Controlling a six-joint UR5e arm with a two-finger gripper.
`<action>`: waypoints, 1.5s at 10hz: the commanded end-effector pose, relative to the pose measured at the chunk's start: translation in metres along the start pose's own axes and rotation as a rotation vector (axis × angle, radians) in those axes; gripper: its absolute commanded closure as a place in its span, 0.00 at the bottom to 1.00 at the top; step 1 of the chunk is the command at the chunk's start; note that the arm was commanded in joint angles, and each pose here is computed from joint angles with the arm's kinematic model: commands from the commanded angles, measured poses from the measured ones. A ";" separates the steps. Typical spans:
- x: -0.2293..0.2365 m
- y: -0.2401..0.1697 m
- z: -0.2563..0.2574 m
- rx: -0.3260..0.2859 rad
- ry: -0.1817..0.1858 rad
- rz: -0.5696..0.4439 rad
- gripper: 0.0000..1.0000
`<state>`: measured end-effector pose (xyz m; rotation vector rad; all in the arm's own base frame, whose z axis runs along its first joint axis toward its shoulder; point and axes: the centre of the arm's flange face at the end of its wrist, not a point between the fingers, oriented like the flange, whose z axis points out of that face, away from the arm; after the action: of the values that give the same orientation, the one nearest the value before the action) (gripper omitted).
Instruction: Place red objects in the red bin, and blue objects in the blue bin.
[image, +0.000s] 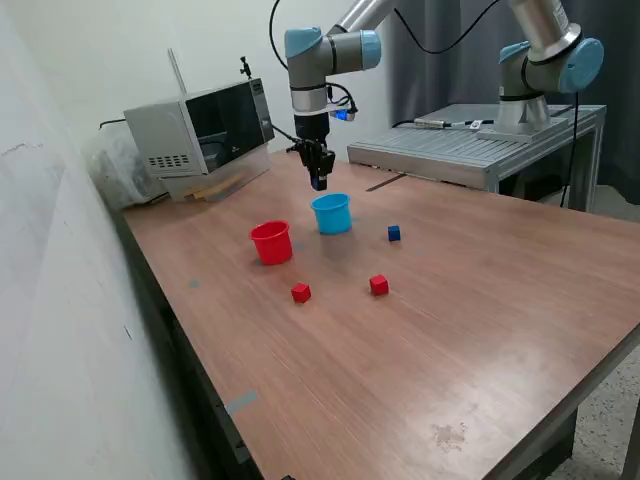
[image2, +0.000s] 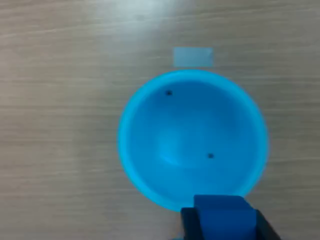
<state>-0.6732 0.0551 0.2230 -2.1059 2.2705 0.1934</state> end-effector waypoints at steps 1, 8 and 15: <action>-0.019 0.004 0.026 0.047 -0.038 0.020 1.00; 0.013 -0.008 0.014 0.180 -0.007 -0.038 0.00; 0.138 -0.045 -0.026 0.209 0.065 0.036 0.00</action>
<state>-0.6418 -0.0793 0.2338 -2.0500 2.1873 -0.0798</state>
